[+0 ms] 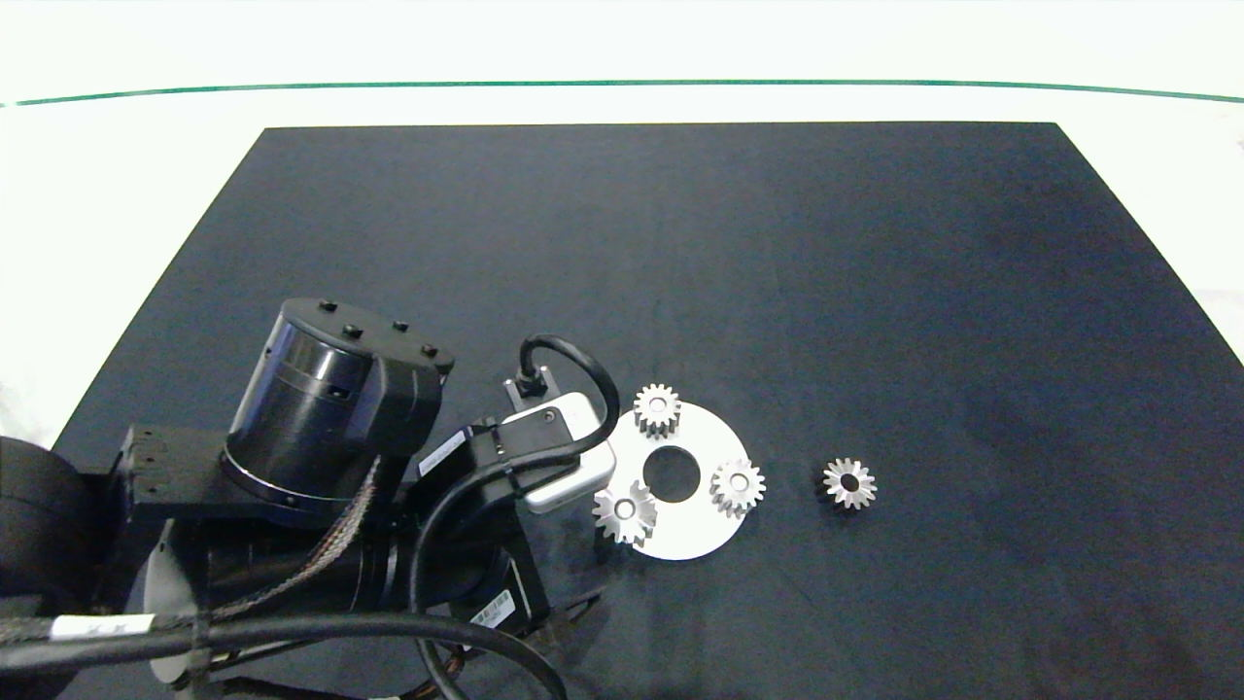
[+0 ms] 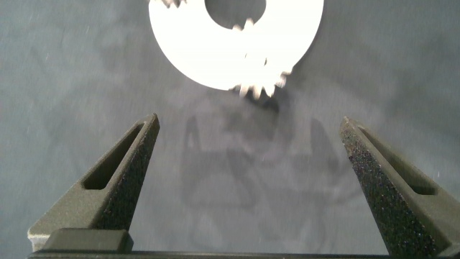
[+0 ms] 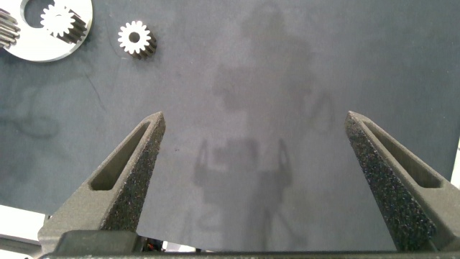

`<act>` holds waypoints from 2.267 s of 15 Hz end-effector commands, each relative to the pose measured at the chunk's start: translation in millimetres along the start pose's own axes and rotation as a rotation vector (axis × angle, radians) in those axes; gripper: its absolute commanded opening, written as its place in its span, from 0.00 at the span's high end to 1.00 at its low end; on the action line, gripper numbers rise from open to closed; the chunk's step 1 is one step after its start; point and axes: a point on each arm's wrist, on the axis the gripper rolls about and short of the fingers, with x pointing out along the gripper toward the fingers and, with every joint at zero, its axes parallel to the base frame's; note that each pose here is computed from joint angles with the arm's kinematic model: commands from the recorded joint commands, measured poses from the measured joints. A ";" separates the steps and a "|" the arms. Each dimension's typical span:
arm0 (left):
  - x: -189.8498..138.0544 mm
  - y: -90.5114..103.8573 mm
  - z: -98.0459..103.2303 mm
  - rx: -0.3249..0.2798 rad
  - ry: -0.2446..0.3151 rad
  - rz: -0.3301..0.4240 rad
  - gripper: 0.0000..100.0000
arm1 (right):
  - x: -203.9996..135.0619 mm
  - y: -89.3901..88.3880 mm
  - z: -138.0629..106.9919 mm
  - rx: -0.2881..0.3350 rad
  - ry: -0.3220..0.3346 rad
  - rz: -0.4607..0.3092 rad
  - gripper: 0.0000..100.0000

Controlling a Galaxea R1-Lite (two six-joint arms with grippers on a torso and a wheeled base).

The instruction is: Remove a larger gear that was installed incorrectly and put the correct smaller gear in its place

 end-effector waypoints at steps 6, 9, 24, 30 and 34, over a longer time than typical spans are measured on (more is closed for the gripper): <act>34.7 -9.0 14.1 0.005 0.020 -0.017 0.00 | -1.0 0.0 -0.5 -0.001 -0.003 -0.001 0.00; 47.7 -12.0 15.5 -0.001 0.026 -0.012 0.00 | -1.0 0.0 -0.5 -0.001 -0.003 -0.001 0.00; 63.0 -12.5 18.7 -0.011 0.027 -0.004 0.00 | -2.6 -0.1 -0.8 0.000 -0.009 -0.003 0.00; 67.4 -11.3 15.6 -0.019 0.047 0.007 0.11 | -2.7 -0.1 -1.3 0.000 -0.008 -0.005 0.00; 69.8 -12.5 15.1 -0.017 0.052 0.003 0.20 | -3.0 -0.1 -0.9 0.000 -0.010 -0.005 0.00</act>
